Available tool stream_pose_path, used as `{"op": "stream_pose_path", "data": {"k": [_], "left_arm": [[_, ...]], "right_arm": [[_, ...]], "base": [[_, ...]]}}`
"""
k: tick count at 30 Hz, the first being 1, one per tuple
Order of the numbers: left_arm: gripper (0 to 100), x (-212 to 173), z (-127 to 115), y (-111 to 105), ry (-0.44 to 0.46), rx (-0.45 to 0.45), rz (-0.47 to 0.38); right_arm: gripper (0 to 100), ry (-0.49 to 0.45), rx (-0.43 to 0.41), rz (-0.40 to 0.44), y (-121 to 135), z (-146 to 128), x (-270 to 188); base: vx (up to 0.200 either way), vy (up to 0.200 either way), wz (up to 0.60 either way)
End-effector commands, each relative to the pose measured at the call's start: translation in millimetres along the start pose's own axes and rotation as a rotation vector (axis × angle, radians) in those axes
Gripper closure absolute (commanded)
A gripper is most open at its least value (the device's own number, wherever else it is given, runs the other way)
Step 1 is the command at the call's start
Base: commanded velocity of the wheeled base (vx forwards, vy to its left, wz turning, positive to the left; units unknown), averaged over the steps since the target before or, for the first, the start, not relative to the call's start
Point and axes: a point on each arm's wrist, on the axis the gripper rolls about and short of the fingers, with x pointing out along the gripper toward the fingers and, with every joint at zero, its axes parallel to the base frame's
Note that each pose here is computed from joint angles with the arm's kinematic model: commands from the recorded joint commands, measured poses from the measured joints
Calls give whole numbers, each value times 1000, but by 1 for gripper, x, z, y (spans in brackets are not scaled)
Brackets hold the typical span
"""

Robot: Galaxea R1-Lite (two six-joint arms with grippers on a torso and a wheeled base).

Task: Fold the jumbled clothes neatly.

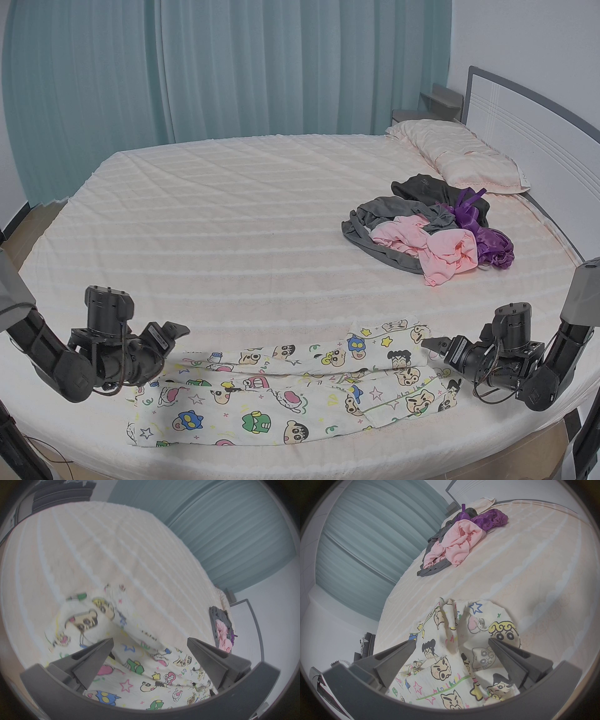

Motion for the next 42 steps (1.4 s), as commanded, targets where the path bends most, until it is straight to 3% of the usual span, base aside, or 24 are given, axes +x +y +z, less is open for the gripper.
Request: {"op": "stream_pose_path", "data": {"k": [1, 5, 17, 18, 28, 42], "left_arm": [[0, 22, -17, -3, 58, -19, 60], [0, 37, -13, -5, 46, -94, 91], [0, 48, -6, -13, -21, -151, 110], [100, 47, -7, -11, -12, -146, 127], [100, 7, -1, -23, -9, -120, 133], [100, 0, -19, 6, 73, -53, 265]], "right_arm": [[0, 8, -1, -9, -2, -2, 3], [0, 3, -2, -4, -2, -2, 4], [0, -26, -4, 15, -4, -3, 8], [0, -26, -4, 15, -4, -3, 8], [0, -26, -5, 17, -3, -3, 8], [0, -24, -7, 17, -3, -4, 7]], "base": [[0, 0, 0], [0, 0, 0], [0, 0, 0], [0, 0, 0], [0, 0, 0], [0, 0, 0]]}}
